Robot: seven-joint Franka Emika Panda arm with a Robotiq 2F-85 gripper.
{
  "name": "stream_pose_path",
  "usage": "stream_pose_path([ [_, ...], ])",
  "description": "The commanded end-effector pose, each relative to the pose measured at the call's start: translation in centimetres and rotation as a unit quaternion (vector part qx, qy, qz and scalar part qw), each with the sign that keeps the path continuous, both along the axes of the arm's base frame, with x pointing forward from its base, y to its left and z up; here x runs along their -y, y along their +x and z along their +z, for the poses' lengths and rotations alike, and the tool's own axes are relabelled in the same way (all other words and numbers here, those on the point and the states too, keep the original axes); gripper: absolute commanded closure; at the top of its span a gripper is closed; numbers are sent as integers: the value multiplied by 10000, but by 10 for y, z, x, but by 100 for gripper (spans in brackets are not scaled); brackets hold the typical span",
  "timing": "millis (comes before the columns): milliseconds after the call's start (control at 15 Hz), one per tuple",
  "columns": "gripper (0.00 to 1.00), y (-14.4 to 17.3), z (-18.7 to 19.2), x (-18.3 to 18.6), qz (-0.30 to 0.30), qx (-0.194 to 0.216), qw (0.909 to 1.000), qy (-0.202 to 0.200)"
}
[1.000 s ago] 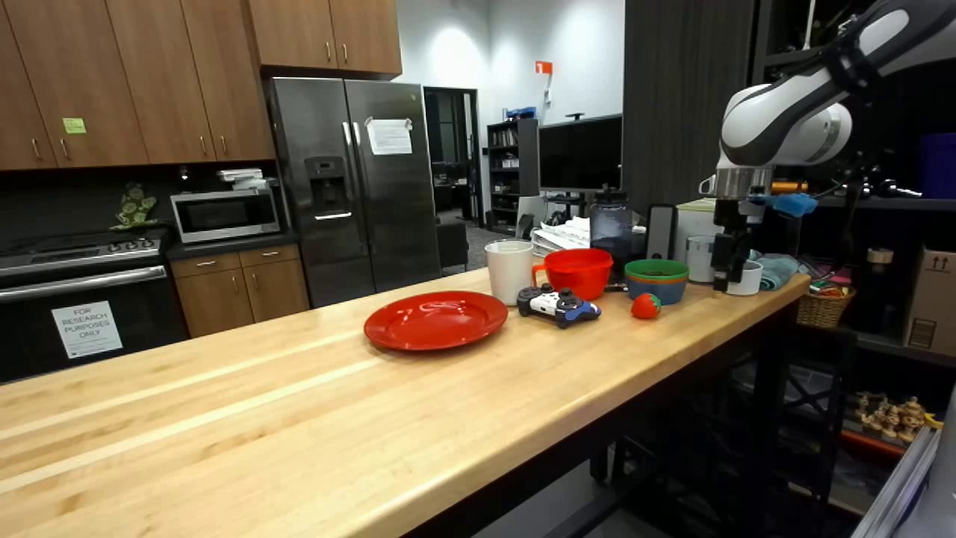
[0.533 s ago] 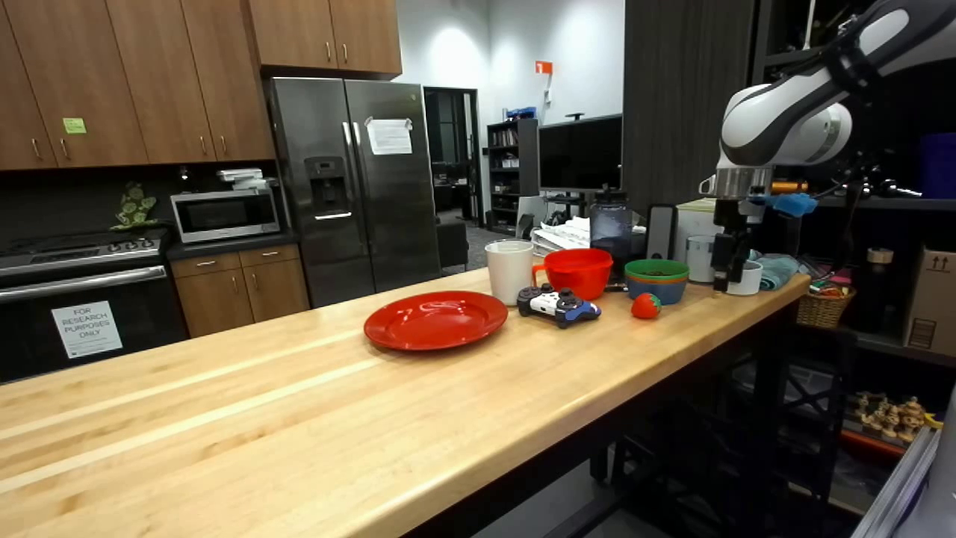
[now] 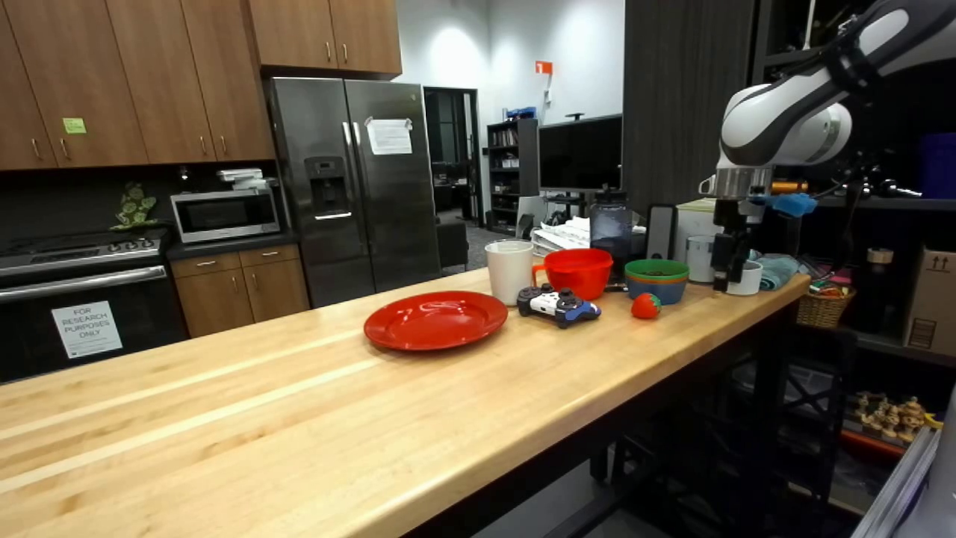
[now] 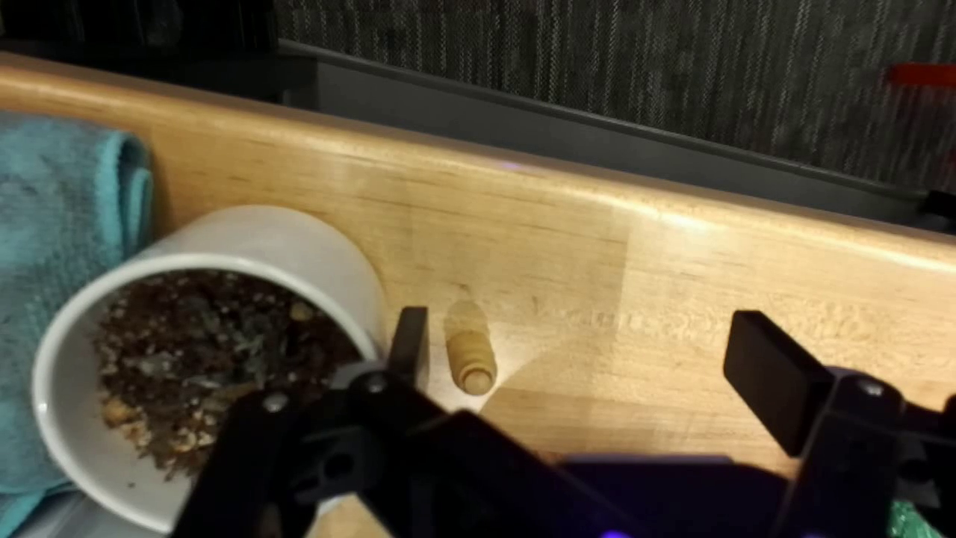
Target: Put the white container on the plate
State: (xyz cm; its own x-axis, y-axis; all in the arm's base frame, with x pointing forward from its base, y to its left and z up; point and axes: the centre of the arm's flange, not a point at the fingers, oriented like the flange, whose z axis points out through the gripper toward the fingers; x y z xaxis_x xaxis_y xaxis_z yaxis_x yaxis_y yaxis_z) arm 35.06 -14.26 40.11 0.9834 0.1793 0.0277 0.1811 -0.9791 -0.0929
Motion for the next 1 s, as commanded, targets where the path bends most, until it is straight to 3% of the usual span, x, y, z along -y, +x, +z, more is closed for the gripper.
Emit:
stream_pose_path([
  [0, 0, 5, 0, 5, 47, 57, 10000, -13],
  [333, 0, 34, 36, -14, 301, 360, 9989, 34],
  [933, 0, 95, 94, -98, 1186, 1032, 9876, -43],
])
